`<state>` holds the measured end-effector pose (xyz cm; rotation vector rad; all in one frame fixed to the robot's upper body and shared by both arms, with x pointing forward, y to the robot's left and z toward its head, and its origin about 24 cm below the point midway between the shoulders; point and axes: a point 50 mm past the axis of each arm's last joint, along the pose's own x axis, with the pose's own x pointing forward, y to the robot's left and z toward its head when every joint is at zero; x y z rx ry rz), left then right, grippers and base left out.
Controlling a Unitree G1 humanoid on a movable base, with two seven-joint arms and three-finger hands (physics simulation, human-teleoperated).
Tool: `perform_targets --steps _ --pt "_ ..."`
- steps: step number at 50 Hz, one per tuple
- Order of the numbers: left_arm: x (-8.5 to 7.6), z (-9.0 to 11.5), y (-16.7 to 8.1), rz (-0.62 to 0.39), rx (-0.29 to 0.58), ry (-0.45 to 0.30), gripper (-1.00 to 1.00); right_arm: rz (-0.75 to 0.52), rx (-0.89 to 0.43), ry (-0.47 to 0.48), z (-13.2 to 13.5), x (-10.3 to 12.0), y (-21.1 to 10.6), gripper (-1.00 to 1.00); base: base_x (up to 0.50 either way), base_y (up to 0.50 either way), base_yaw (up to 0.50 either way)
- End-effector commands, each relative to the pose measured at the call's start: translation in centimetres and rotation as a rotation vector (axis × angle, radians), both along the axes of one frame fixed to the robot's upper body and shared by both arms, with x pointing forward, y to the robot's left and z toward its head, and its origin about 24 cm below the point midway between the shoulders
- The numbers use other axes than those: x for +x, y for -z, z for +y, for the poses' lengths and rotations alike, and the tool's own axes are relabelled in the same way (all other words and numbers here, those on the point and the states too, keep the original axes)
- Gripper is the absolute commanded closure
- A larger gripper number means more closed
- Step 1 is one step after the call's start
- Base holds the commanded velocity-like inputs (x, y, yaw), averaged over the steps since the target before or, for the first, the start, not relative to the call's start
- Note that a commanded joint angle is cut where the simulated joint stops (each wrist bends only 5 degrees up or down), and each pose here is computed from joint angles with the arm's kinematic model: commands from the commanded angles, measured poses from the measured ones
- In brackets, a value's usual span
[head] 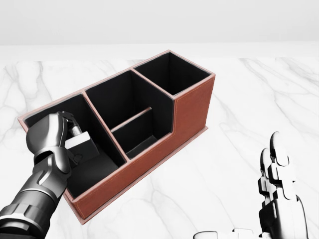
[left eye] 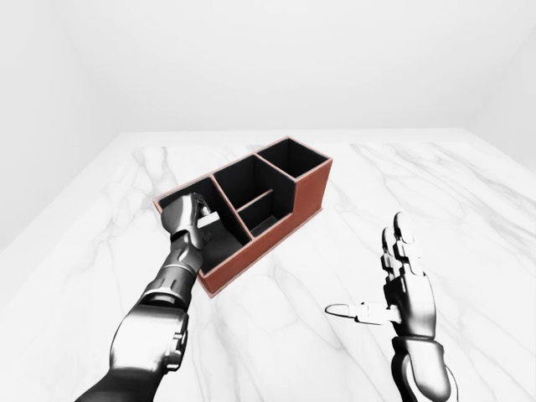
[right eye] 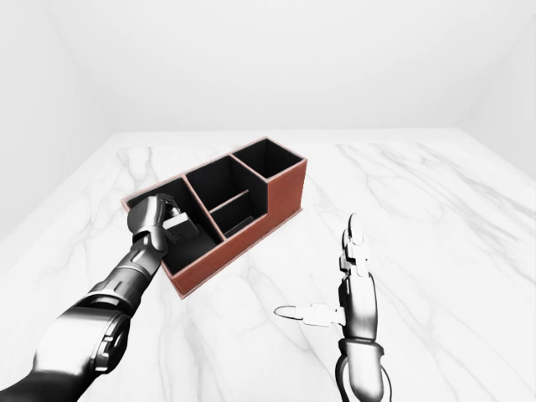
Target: Pick up the book and place it in the left compartment of the caddy.
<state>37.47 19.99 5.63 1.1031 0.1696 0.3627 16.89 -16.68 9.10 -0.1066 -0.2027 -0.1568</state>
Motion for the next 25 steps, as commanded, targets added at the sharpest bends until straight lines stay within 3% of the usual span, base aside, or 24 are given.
perform_targets --steps 1,8,10,11,25 --pt "-0.72 0.57 1.58 0.066 -0.069 -0.053 1.00 0.001 0.000 0.000 0.00 -0.01 0.03 -1.00 0.00 0.00 0.00" --pt "-0.69 0.77 1.44 0.058 -0.073 -0.059 1.00 0.001 -0.001 0.001 0.03 -0.01 0.03 -1.00 0.01 0.00 0.00" --pt "-0.63 0.81 1.30 0.052 -0.079 -0.062 0.41 0.002 -0.001 0.000 0.04 0.04 0.04 -1.00 0.01 0.00 0.00" --pt "-0.59 0.79 1.24 0.049 -0.083 -0.062 -1.00 0.002 0.000 0.000 0.03 0.04 0.04 -1.00 0.00 0.00 0.00" --pt "-0.89 0.49 1.86 0.067 -0.078 -0.053 -1.00 0.002 -0.001 0.000 0.03 0.08 0.02 -1.00 0.01 0.00 -0.01"
